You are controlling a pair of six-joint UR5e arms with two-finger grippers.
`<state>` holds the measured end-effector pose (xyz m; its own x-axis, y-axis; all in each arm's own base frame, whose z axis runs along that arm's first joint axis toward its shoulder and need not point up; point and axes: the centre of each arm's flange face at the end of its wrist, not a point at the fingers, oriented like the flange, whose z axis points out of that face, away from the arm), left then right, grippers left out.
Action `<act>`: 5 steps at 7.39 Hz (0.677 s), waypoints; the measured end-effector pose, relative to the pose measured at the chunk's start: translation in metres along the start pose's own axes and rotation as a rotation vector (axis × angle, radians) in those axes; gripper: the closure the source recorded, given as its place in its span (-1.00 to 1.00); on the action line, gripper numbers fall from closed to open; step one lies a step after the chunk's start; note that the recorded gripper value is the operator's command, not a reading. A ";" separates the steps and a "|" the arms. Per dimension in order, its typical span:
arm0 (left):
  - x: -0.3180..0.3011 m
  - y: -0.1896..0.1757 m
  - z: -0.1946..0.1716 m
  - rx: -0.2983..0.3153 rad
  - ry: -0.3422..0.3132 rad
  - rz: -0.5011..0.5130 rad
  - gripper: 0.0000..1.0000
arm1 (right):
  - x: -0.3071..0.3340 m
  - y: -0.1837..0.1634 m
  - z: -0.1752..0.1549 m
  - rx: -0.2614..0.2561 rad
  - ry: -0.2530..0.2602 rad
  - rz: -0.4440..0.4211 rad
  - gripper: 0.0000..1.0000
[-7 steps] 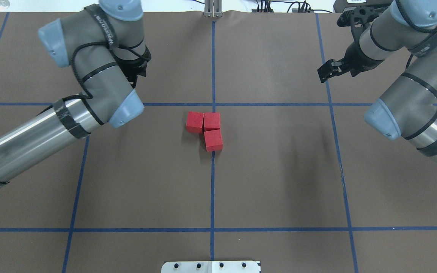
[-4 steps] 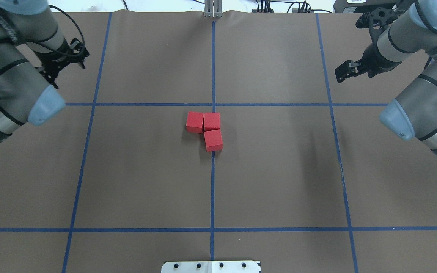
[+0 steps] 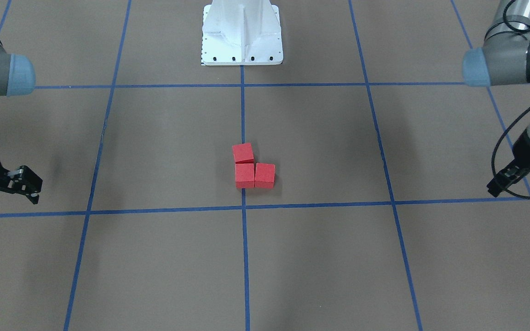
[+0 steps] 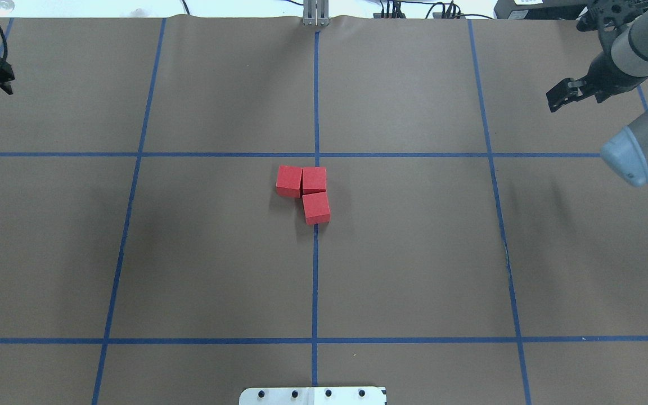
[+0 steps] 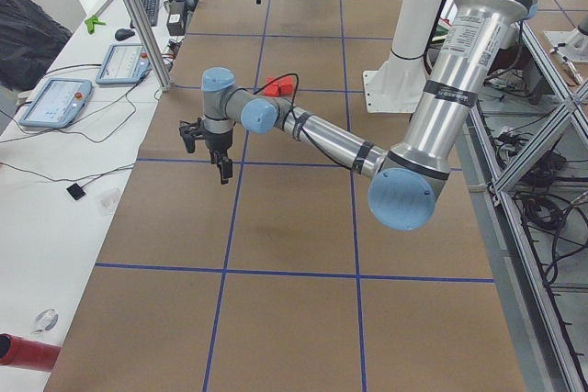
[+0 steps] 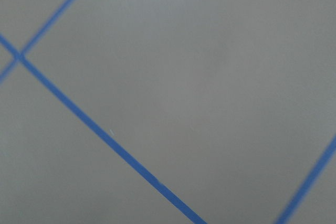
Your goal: Form red blocks into L shape at center
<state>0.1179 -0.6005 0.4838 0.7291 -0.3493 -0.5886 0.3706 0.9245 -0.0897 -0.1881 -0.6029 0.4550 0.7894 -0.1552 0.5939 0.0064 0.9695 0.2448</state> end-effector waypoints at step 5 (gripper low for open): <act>-0.199 0.001 -0.010 -0.062 0.078 0.403 -1.00 | 0.110 0.026 -0.013 -0.052 -0.070 0.004 -0.98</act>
<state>-0.0328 -0.5288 0.5933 0.7618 0.0526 -0.6457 0.0278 0.9931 0.1136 -0.0931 -0.5927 0.5173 0.7445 -0.1625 0.6475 0.0366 0.9784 0.2034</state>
